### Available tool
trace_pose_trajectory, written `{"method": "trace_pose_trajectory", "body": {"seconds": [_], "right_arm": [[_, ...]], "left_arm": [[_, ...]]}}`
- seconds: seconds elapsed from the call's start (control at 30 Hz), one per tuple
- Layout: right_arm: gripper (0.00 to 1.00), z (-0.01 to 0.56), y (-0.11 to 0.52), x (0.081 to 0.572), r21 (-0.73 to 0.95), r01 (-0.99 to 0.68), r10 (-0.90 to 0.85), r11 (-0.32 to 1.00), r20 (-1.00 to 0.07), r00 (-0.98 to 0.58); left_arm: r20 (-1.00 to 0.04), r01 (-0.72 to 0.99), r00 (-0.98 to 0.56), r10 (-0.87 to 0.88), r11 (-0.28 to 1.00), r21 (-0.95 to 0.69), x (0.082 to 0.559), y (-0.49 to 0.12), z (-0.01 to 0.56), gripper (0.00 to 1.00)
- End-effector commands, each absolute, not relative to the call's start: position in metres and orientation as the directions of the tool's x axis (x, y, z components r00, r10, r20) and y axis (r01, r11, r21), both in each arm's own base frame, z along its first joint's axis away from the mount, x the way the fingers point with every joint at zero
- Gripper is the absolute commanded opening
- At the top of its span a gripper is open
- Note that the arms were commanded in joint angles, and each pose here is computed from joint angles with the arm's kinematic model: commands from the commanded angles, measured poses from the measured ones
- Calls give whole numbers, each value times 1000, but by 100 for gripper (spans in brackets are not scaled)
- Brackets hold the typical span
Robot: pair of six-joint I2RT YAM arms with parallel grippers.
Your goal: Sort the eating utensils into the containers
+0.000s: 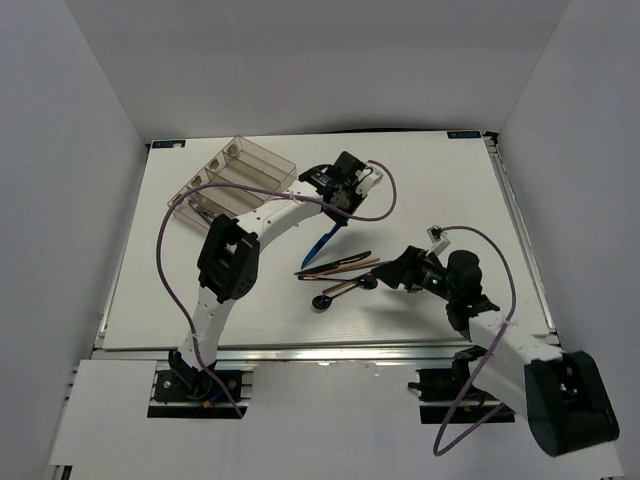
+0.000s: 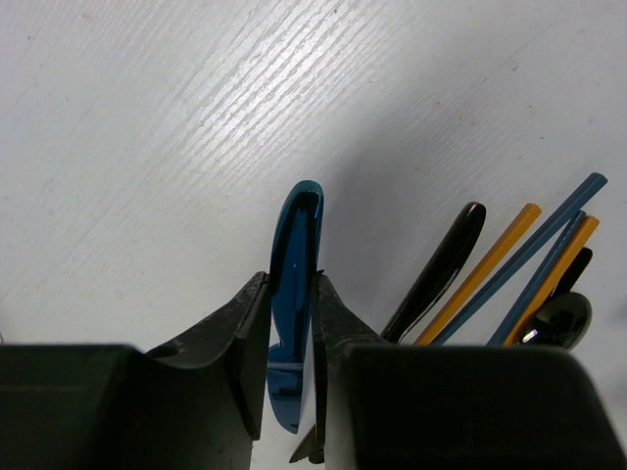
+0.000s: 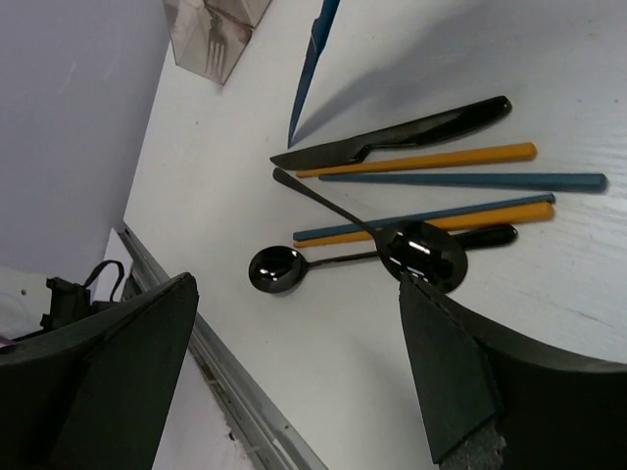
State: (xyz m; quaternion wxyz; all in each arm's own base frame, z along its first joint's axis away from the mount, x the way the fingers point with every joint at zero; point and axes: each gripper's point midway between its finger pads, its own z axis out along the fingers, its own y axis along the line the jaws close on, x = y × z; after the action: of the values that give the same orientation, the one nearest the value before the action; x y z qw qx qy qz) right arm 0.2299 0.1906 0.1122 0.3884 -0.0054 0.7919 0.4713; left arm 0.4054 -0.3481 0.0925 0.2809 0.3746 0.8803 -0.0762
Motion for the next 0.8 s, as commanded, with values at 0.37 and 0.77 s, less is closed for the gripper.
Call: {"method": "trace_pose_trajectory", "body": {"seconds": [0.37,0.77], "right_arm": [[82,137,270,302,718,-529,416,453,-695,-586],[78,111,292,354,768,-467,513,439,-641,-571]], "left_arm": [[-690,706,-515,509,709,-5,405,-364,154,0],[-724,705,-512,462,707,-47,399,-369,175,0]]}}
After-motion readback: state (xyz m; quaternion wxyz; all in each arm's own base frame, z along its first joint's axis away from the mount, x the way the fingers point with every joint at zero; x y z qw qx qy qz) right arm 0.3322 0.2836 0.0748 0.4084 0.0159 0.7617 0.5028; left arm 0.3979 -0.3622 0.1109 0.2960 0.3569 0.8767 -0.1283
